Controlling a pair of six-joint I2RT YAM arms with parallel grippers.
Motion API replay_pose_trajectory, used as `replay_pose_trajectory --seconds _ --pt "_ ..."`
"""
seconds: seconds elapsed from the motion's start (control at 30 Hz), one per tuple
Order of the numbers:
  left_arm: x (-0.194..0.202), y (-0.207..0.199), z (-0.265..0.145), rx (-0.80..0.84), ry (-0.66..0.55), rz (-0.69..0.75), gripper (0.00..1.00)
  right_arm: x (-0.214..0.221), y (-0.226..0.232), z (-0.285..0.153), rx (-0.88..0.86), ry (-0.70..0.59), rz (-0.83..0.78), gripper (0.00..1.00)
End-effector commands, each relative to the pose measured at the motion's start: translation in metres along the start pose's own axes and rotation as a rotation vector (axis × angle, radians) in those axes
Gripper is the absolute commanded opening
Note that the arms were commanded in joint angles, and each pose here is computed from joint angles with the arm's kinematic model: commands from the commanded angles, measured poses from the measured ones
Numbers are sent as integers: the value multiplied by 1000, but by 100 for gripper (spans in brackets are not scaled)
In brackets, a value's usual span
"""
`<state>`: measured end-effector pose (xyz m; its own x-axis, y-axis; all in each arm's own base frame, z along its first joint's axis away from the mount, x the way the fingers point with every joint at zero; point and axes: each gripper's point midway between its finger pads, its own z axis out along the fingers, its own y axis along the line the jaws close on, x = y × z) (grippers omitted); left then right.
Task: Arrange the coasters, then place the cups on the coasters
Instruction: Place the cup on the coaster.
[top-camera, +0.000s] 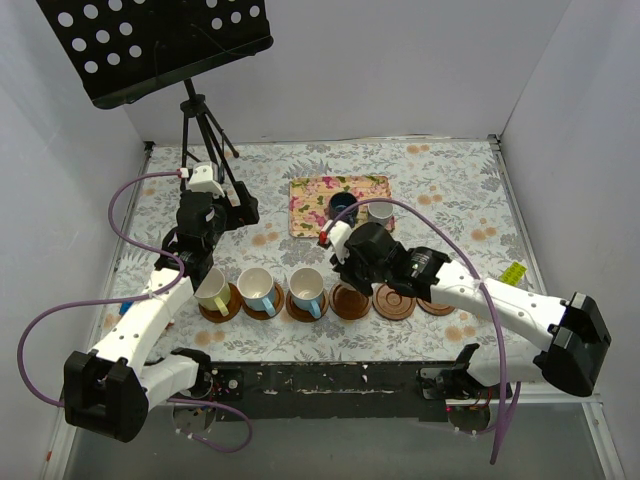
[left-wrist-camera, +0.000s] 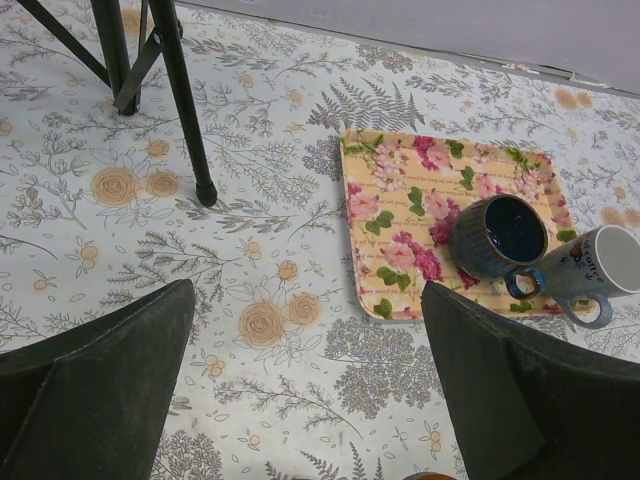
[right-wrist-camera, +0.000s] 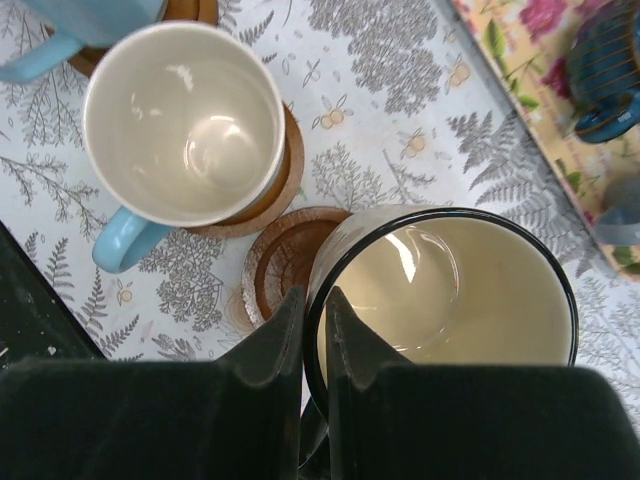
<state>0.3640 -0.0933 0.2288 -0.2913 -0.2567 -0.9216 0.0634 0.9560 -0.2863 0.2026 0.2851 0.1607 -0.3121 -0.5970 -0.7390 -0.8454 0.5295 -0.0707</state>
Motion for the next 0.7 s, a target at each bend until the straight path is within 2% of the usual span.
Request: replay_pose_trajectory --seconds 0.0,0.67 --pt "-18 -4 -6 13 -43 -7 98 -26 5 -6 18 -136 23 1" --pt "-16 -5 -4 21 -32 -8 98 6 30 18 -37 -73 55 1"
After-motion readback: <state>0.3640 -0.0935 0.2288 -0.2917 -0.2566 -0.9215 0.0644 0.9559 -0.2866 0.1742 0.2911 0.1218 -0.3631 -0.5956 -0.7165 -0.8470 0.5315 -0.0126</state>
